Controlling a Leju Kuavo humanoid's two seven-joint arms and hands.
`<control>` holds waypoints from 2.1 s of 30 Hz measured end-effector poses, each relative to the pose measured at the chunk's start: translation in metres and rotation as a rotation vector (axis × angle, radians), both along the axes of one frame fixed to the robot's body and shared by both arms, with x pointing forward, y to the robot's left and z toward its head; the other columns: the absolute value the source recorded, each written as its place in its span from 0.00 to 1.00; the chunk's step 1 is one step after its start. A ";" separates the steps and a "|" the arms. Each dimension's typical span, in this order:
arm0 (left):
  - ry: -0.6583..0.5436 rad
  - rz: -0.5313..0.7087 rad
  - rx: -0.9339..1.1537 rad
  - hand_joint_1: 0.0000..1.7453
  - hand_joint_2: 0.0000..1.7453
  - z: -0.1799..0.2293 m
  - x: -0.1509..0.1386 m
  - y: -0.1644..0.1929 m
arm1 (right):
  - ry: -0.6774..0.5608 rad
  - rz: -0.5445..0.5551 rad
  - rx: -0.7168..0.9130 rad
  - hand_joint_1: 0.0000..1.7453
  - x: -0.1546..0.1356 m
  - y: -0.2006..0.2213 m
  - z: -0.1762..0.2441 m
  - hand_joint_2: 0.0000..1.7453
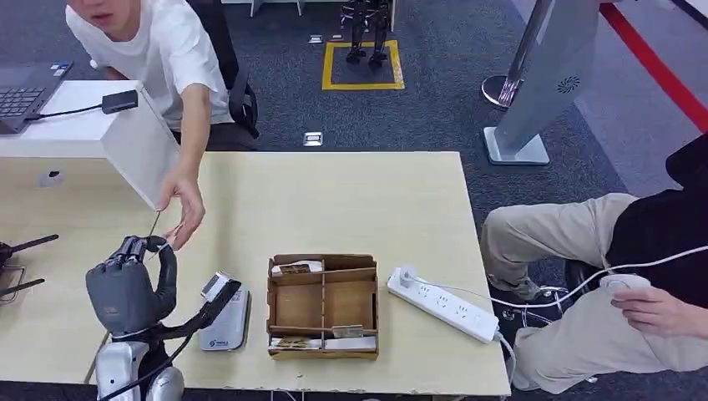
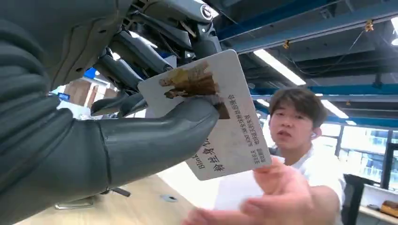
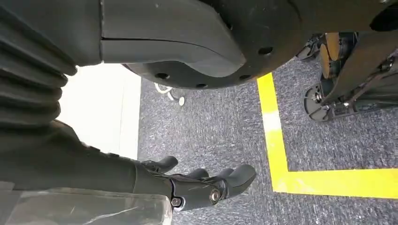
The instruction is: Pass the card to the sensor for recognition and then transmit it.
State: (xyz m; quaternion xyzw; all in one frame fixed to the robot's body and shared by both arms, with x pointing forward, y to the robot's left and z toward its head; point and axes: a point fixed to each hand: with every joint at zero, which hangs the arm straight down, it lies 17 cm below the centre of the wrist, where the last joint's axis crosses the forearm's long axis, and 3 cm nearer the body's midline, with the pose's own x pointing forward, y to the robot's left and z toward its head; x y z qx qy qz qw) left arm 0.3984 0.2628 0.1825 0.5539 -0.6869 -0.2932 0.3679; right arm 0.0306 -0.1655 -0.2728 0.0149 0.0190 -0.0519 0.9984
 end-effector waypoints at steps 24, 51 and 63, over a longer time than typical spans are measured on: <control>0.031 -0.061 0.011 1.00 1.00 -0.007 0.040 -0.032 | -0.004 0.016 0.003 0.00 0.000 -0.001 0.000 1.00; 0.026 -0.082 0.033 0.00 1.00 -0.008 0.034 -0.040 | -0.004 0.015 0.001 0.00 0.001 -0.002 0.000 1.00; 0.033 -0.066 0.000 0.00 1.00 -0.015 0.004 -0.022 | -0.003 -0.001 0.002 0.00 0.001 -0.001 0.000 1.00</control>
